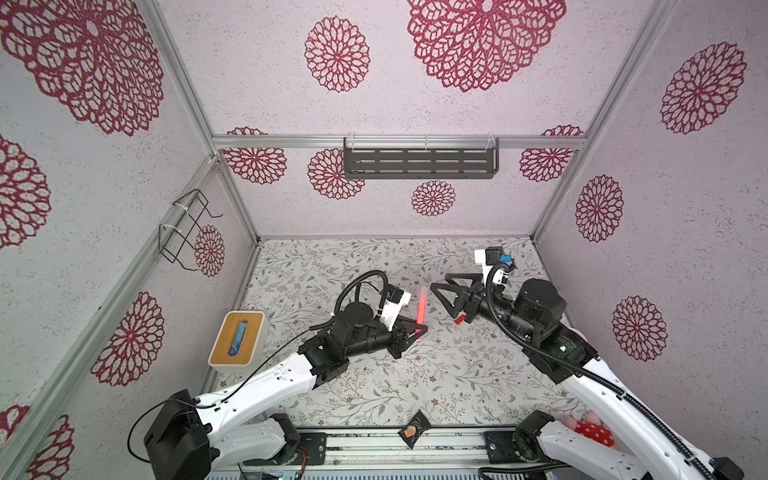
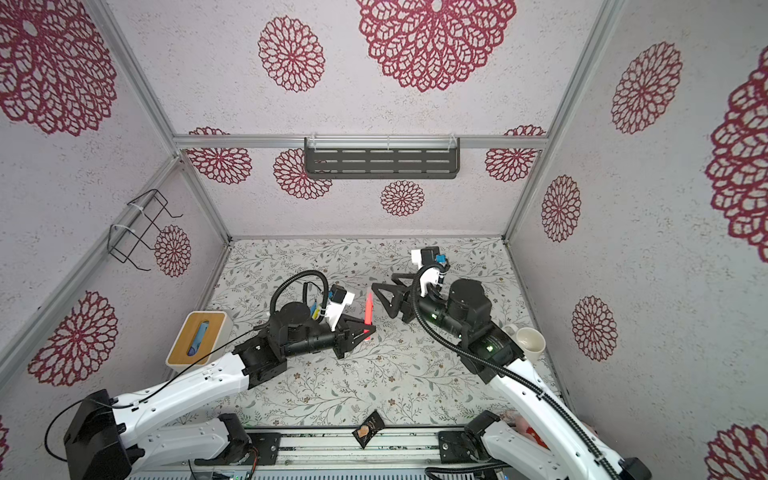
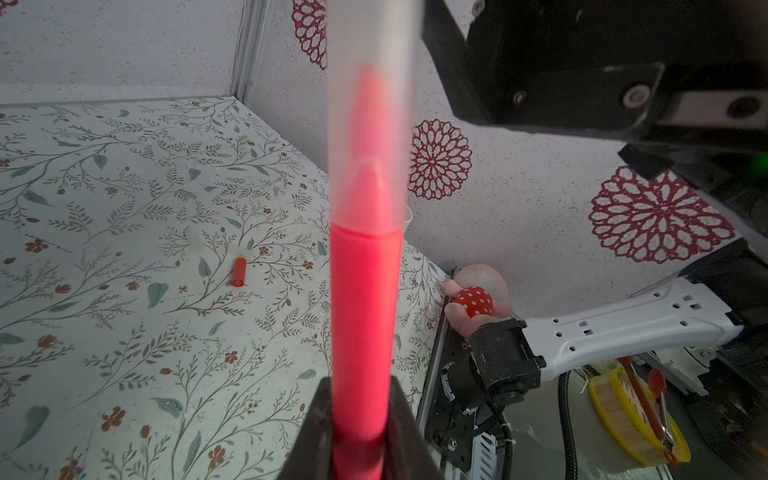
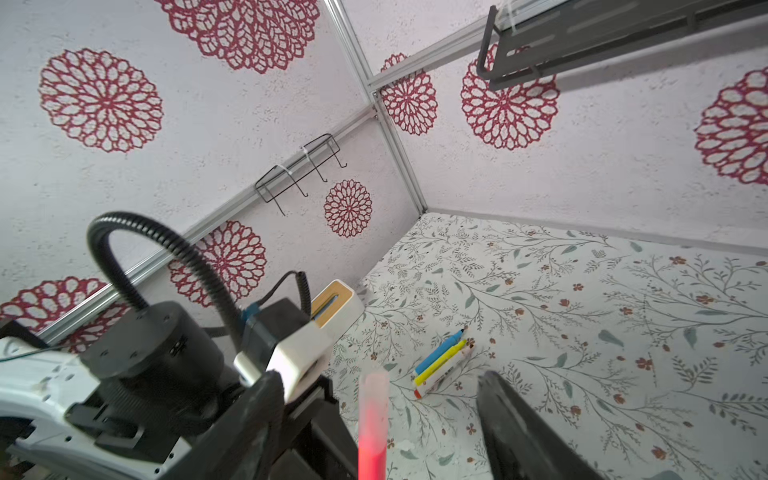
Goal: Insert the pens into the pen caps
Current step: 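Open the right gripper and draw it back from the capped marker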
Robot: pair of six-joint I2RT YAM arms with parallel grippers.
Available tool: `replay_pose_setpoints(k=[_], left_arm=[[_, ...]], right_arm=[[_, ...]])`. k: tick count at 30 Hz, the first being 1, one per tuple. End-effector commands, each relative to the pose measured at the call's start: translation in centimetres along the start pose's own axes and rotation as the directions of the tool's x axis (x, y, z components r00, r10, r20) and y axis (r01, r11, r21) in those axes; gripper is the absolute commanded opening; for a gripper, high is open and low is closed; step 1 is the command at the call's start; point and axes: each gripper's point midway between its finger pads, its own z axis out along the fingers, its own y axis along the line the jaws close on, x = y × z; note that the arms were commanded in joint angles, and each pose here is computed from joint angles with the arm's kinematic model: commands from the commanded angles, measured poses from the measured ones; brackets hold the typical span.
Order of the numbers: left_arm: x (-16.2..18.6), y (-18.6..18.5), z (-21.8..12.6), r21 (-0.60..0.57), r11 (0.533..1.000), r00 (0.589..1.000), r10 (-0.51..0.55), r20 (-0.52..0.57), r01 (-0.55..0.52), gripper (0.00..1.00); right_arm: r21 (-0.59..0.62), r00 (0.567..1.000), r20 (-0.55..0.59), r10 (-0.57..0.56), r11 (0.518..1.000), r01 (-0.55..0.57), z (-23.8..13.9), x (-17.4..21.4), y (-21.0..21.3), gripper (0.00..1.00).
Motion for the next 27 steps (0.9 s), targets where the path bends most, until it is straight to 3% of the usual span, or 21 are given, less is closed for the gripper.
replay_pose_setpoints(k=[1,10,27], left_arm=[[-0.5,-0.6,-0.2,-0.012,0.999,0.999,0.041,0.019,-0.041,0.00],[0.3,-0.7,0.1,-0.021,0.999,0.999,0.048,-0.007,-0.048,0.00],[0.8,-0.4,1.1,-0.028,0.998,0.998,0.051,-0.040,-0.052,0.00]], right_arm=[[0.011,0.999,-0.039,-0.011,1.000,0.012,1.2,0.1,-0.4,0.76],[-0.037,0.994,-0.108,0.018,0.999,-0.023,3.1,1.0,0.0,0.65],[-0.051,0.988,-0.154,0.015,0.998,-0.023,3.4,2.6,0.2,0.50]])
